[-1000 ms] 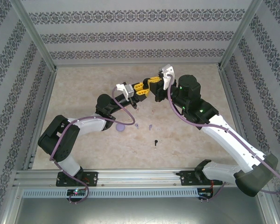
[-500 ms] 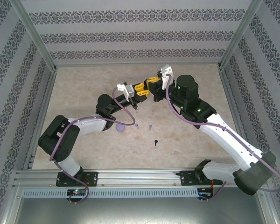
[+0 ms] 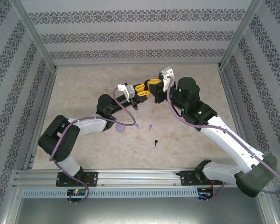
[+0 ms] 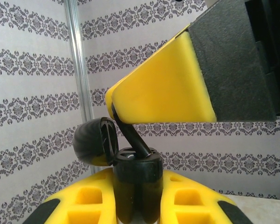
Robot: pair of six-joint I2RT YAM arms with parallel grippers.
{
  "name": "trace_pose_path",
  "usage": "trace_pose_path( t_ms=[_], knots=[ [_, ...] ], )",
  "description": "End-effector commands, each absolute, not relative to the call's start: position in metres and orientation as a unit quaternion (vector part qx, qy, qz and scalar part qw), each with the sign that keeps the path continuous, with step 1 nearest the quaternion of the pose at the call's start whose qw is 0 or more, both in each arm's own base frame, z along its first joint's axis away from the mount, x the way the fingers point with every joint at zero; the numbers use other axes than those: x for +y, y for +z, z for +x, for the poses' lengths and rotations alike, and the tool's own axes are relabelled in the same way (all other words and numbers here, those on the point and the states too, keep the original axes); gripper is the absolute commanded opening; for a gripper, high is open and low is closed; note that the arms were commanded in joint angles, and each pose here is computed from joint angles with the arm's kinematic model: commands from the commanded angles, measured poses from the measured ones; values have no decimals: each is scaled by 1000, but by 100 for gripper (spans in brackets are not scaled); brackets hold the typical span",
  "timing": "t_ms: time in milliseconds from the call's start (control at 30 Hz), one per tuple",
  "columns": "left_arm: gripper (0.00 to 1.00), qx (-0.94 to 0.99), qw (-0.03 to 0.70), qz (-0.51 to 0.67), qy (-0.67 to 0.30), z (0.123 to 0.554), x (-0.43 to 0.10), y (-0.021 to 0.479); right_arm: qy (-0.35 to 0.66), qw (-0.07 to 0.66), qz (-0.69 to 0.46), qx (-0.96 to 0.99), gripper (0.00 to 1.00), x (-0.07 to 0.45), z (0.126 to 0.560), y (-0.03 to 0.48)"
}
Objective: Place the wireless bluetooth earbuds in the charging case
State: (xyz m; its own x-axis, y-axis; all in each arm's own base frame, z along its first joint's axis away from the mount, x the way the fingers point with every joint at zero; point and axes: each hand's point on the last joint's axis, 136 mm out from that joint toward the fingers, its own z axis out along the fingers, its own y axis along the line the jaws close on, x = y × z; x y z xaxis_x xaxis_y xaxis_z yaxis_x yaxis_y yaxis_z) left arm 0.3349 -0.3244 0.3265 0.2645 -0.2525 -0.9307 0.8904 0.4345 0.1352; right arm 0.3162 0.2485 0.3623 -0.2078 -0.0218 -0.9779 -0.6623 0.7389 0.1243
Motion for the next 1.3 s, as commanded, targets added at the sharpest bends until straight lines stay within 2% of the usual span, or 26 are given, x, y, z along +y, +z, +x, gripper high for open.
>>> trace_pose_path(
  t_ms=[0, 600, 800, 900, 1000, 1267],
  knots=[
    [0, 410, 742, 345, -403, 324, -322, 361, 261, 576, -229, 740, 5, 240, 318, 351],
    [0, 413, 750, 327, -400, 331, -320, 368, 227, 537, -302, 754, 2, 261, 299, 312],
    [0, 417, 749, 322, -401, 334, -320, 368, 216, 545, -284, 759, 7, 257, 301, 310],
    [0, 423, 748, 318, -401, 336, -319, 366, 217, 552, -269, 759, 17, 254, 303, 316],
    [0, 429, 744, 317, -403, 338, -321, 363, 219, 560, -245, 760, 21, 251, 307, 325],
    [0, 443, 730, 315, -414, 339, -326, 352, 251, 572, -188, 757, 55, 252, 315, 359]
  ],
)
